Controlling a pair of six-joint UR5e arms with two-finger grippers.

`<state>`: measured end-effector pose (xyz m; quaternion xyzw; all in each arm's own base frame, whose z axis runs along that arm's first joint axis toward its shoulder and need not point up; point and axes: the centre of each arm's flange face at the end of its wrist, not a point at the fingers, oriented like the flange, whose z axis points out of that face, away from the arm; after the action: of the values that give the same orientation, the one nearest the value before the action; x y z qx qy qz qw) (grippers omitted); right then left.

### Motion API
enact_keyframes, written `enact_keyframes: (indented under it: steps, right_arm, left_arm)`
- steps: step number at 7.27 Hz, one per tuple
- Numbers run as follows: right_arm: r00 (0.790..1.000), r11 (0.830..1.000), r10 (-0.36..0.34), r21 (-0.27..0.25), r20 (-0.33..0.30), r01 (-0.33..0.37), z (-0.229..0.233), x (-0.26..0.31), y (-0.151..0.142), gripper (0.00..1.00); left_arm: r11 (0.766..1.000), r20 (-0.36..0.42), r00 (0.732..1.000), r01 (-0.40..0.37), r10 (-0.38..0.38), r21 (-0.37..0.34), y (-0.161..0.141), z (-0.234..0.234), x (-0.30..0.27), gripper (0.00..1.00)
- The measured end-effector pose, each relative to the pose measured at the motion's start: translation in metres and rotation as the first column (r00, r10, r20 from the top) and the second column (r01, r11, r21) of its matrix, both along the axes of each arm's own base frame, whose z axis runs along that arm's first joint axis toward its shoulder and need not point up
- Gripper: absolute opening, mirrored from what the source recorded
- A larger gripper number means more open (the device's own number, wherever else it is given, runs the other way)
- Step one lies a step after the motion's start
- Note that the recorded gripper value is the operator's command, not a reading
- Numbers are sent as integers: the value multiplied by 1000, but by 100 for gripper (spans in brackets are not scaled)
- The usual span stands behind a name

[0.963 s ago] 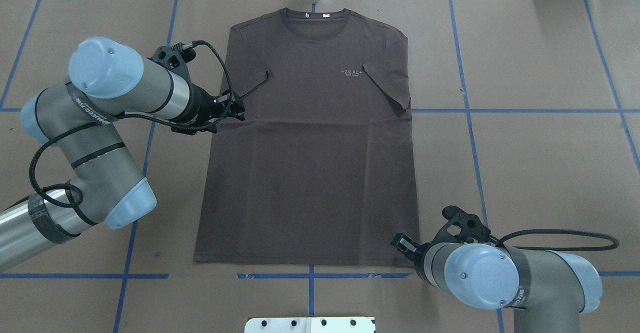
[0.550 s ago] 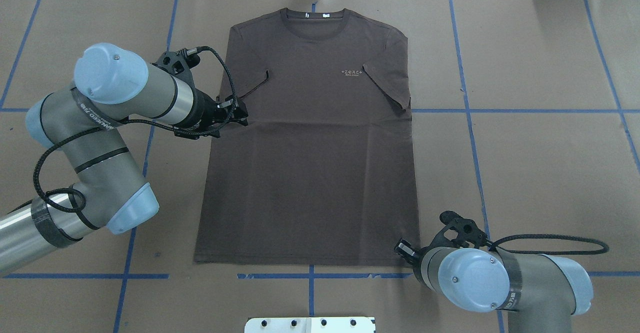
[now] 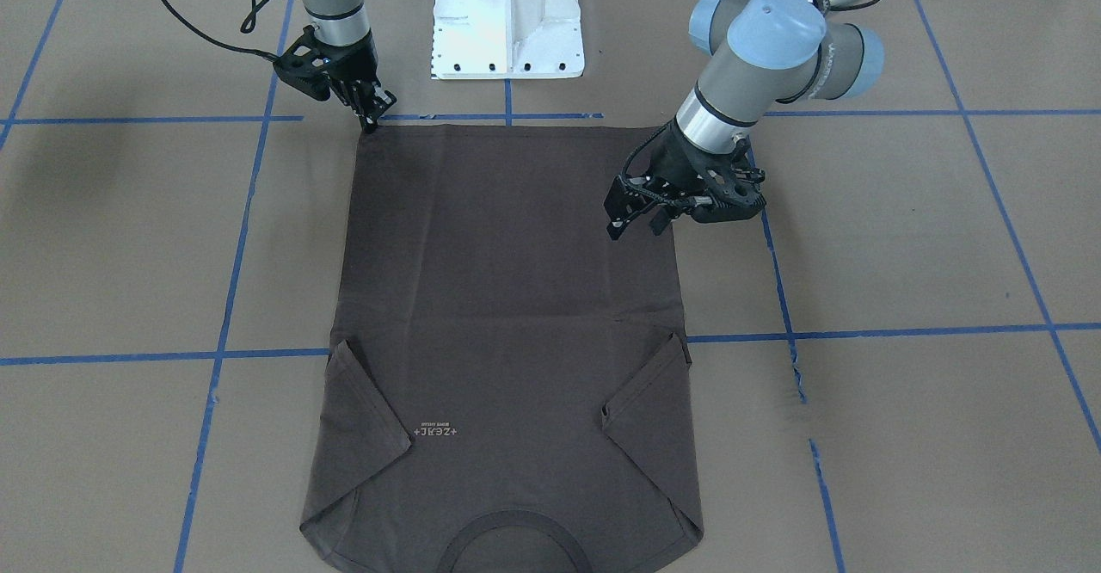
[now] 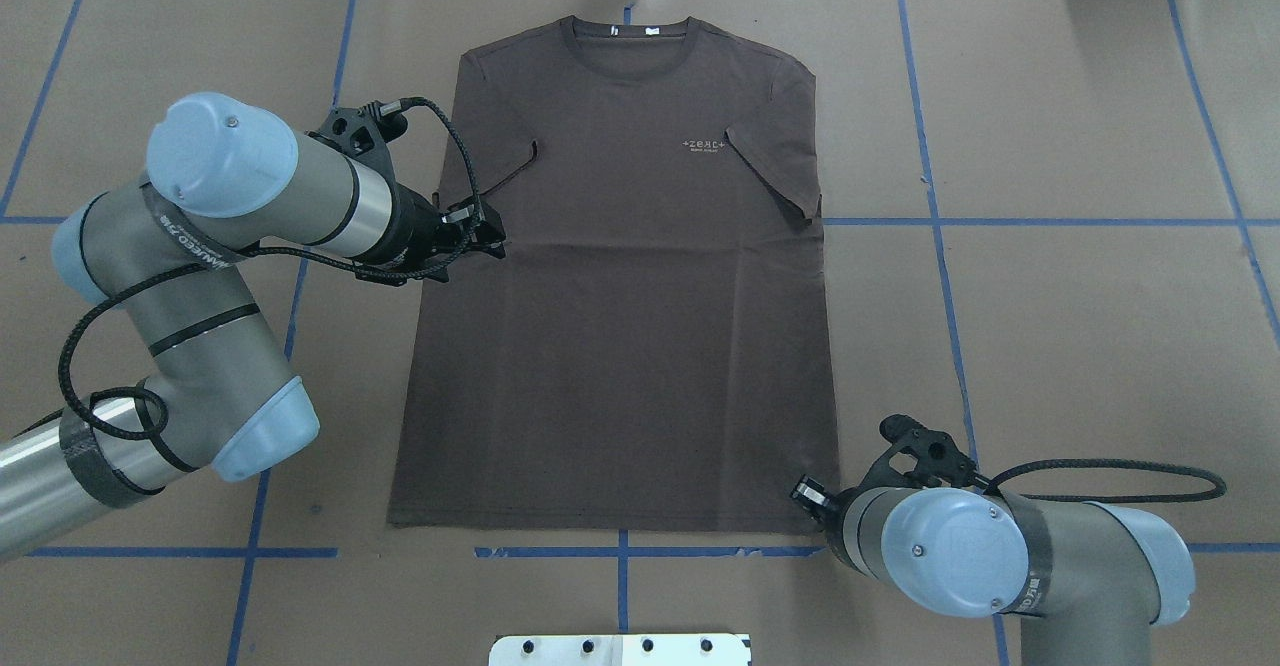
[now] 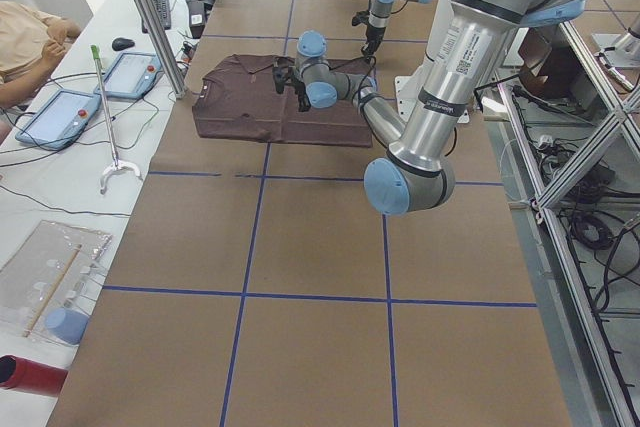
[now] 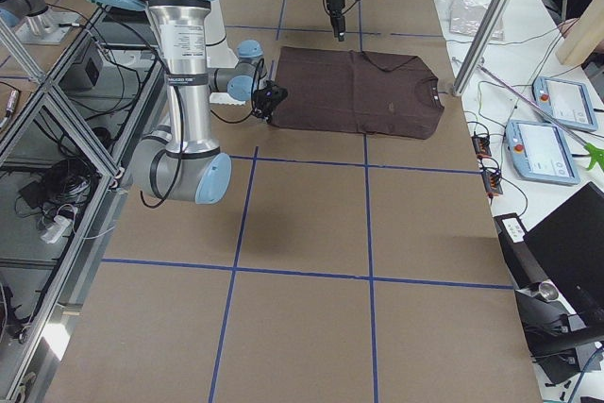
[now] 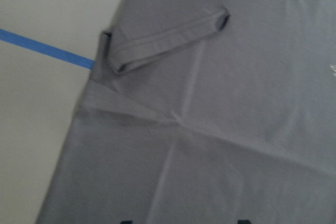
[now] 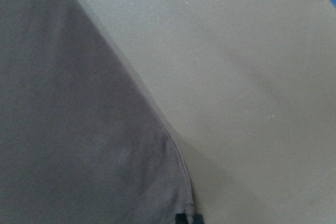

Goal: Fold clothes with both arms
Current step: 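Move both grippers down along the shirt sides toward the hem, then grasp the shirt hem corners with both grippers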

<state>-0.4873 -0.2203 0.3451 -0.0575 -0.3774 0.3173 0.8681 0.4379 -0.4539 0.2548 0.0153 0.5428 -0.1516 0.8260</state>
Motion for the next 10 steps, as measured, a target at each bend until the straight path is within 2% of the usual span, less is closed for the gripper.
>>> enact_keyframes:
  steps: [2,4,5,7,10]
  right_arm:
    - [1000,1000,4,2,29,-4,-13,12,-4,0]
    - [999,1000,-2,-2,35,2,-15,14,-3,0]
    - [999,1000,-3,-3,34,3,-15,14,-3,0]
    - [999,1000,-3,-4,34,3,-15,13,-4,0]
    - [999,1000,-2,-5,32,3,-14,13,-3,0]
  left_arm:
    - [999,-3,1000,-10,10,-46,81,18,3,75]
    - [995,67,998,-12,18,-94,167,64,10,74]
    - [994,98,995,-11,22,-109,193,79,16,72]
    - [992,152,988,-11,30,-126,213,101,27,70]
    - [991,192,981,-10,36,-134,216,120,38,66]
